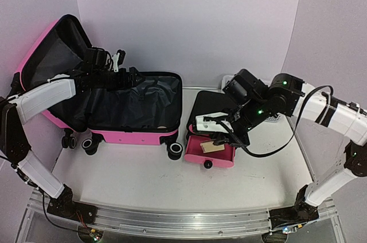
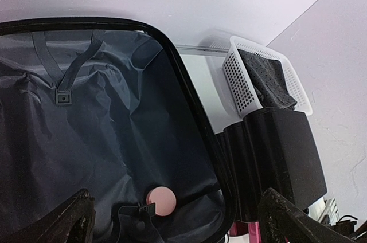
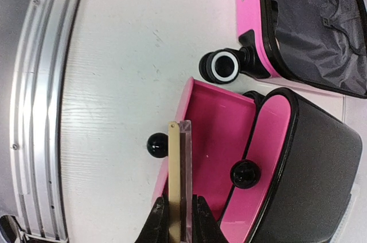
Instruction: Open, take out, and arrange the luggage
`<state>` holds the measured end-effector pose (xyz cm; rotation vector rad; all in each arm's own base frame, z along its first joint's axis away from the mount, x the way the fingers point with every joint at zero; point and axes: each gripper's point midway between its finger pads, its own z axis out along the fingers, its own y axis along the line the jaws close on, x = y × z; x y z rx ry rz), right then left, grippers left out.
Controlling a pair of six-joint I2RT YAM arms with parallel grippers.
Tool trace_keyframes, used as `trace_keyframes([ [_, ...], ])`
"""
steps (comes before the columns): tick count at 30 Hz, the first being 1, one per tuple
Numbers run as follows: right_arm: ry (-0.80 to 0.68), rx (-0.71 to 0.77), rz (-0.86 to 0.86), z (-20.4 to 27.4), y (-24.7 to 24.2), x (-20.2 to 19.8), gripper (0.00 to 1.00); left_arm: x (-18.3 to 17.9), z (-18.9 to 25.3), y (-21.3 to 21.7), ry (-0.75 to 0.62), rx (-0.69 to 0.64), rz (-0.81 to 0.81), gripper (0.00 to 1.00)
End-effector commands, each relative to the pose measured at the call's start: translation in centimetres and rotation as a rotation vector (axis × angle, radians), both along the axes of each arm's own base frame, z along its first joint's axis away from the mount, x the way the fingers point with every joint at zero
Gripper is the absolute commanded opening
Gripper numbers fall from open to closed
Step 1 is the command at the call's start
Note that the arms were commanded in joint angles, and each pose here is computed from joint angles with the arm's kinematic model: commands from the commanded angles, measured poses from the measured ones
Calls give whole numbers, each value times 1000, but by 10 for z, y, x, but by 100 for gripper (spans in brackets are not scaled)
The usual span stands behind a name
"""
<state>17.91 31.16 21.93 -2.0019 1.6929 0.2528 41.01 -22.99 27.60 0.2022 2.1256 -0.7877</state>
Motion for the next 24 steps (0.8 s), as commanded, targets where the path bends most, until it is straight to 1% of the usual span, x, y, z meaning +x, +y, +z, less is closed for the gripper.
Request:
trace_keyframes([
  [1,-175,-73,-118,-15,8,36,0,-4,25,-1,-55,-59,-6,100],
  [4,-233,-80,-153,-24,14,46,0,-5,24,-2,-51,-64,-14,100],
  [14,-338,-105,-249,-56,26,69,0,-7,26,-2,-51,-70,-18,100],
  [21,-467,-117,-291,-72,29,82,0,-8,26,-2,-48,-75,-19,100],
  [24,-499,-134,-292,-83,26,86,0,-8,27,-3,-51,-75,-19,99],
])
